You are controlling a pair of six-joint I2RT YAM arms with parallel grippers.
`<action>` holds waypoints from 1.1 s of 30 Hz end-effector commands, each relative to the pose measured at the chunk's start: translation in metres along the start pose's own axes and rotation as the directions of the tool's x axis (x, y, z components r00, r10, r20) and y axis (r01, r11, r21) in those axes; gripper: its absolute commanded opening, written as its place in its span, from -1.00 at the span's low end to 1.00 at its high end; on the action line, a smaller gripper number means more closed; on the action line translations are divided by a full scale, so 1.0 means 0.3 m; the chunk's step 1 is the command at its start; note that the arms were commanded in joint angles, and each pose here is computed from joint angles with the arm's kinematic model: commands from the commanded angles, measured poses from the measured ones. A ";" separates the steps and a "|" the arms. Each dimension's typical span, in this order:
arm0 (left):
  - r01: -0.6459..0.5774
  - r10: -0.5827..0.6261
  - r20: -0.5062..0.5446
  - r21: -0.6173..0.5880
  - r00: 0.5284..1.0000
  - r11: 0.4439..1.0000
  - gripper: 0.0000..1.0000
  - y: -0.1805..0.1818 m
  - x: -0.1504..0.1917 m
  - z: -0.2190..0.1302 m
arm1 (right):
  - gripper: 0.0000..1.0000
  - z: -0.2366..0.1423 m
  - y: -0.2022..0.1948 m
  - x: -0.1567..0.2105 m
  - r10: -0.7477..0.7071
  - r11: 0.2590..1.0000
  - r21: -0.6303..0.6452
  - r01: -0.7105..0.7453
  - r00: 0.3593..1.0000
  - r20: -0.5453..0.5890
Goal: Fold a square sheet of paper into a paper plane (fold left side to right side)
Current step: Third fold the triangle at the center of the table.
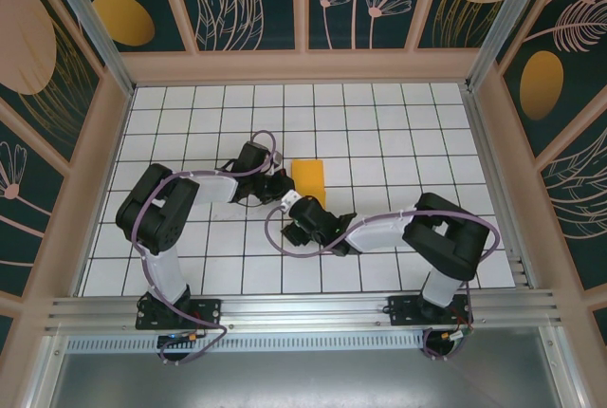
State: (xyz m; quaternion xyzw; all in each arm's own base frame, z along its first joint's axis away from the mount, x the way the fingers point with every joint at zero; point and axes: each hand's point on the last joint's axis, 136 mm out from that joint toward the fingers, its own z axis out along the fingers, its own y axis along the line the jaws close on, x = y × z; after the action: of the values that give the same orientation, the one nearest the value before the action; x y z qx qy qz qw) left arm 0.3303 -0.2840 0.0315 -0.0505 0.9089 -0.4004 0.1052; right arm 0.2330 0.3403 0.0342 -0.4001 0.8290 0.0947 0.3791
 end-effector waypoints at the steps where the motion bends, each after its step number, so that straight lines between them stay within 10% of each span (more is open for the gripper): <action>1: -0.014 0.014 0.003 0.013 1.000 1.000 -0.86 -0.030 0.004 -0.020 | 0.43 0.014 -0.015 -0.049 -0.039 0.998 0.053 0.037 0.999 0.027; 12: -0.016 0.016 -0.001 0.003 1.000 1.000 -0.87 -0.024 0.004 -0.018 | -0.20 -0.010 -0.024 -0.088 -0.044 0.997 0.060 0.041 0.998 0.052; 19: -0.024 0.024 -0.002 -0.002 1.000 1.000 -0.85 -0.027 0.001 -0.020 | -0.93 -0.028 -0.023 -0.092 -0.042 0.999 0.037 0.040 0.998 0.053; 33: -0.070 0.072 0.030 -0.039 0.997 0.997 -0.31 -0.029 -0.031 -0.095 | -1.00 -0.039 -0.002 -0.063 0.027 0.994 -0.104 -0.025 0.999 0.018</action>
State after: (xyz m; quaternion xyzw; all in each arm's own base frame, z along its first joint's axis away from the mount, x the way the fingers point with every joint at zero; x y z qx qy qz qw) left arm 0.3250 -0.2745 0.0376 -0.0374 0.9170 -0.3821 0.1086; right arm 0.2413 0.3449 0.0478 -0.4115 0.8222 0.1169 0.3755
